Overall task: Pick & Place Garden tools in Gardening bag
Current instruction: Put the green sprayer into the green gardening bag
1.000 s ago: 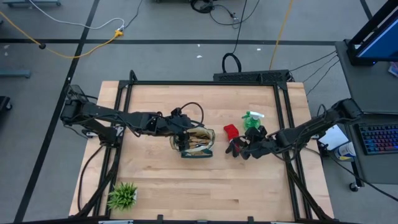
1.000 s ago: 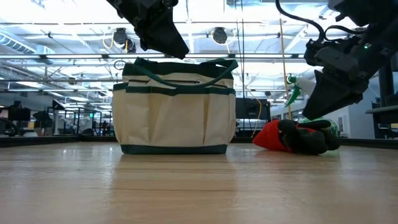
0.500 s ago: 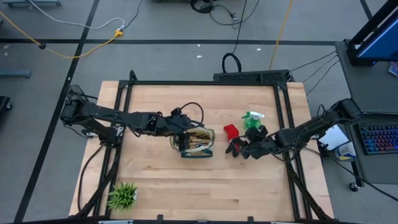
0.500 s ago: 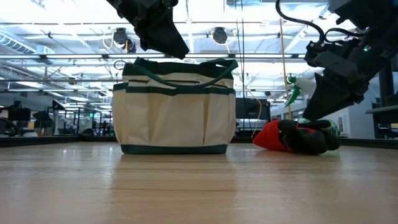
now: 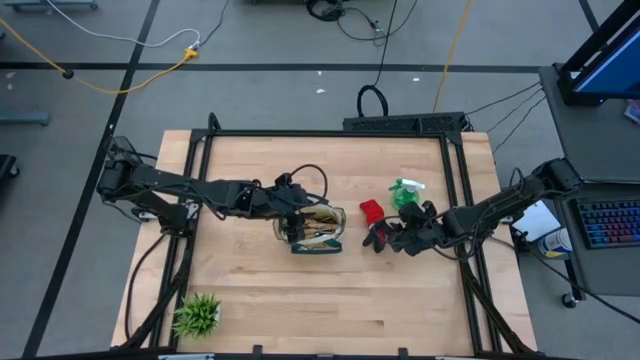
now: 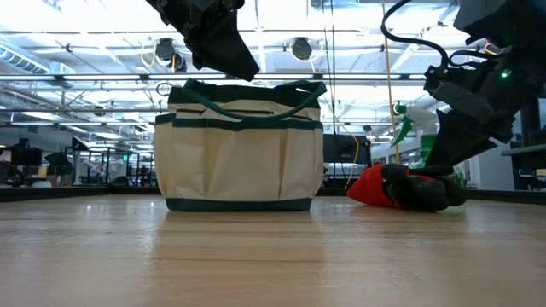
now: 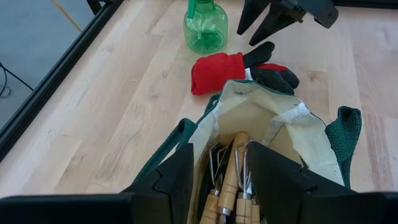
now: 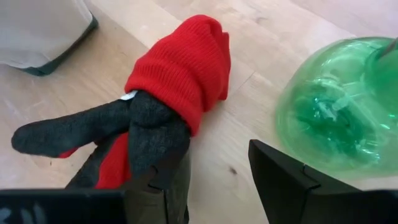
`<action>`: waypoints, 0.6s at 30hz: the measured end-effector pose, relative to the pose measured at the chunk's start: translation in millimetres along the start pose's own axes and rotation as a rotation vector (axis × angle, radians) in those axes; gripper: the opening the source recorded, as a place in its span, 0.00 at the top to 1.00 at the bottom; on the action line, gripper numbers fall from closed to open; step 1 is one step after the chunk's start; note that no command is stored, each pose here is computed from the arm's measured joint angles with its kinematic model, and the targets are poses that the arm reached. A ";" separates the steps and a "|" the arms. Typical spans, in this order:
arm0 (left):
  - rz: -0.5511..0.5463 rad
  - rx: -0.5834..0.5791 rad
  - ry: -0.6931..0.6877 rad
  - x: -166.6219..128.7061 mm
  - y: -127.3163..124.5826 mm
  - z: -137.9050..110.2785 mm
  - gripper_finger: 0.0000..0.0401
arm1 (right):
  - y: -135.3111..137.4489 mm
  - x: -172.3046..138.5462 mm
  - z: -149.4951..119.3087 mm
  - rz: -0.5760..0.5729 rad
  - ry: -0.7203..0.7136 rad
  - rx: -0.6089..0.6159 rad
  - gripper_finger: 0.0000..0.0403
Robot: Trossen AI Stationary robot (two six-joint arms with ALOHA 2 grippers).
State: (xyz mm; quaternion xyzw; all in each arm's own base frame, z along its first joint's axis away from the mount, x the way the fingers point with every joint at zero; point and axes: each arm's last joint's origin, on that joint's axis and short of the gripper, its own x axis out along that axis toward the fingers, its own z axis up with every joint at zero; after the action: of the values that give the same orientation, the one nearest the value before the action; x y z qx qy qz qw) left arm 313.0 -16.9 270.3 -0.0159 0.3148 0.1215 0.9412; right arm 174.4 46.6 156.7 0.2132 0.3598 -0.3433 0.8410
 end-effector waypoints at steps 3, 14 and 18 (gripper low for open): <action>0.000 0.000 0.000 0.0 -0.1 0.0 0.60 | 0.0 0.0 0.1 -0.001 -0.001 0.000 0.62; 0.015 0.000 -0.003 0.0 0.4 0.2 0.60 | -0.3 0.0 0.7 -0.012 -0.023 0.028 0.62; 0.015 0.000 -0.003 0.0 0.4 0.2 0.60 | -0.6 0.0 1.6 -0.023 -0.050 0.034 0.62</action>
State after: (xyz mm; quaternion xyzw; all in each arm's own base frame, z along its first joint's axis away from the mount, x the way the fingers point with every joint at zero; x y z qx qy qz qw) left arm 313.0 -16.5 270.5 -0.0134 0.3137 0.1285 0.9407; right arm 174.8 45.2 157.7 0.2145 0.3353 -0.3644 0.8419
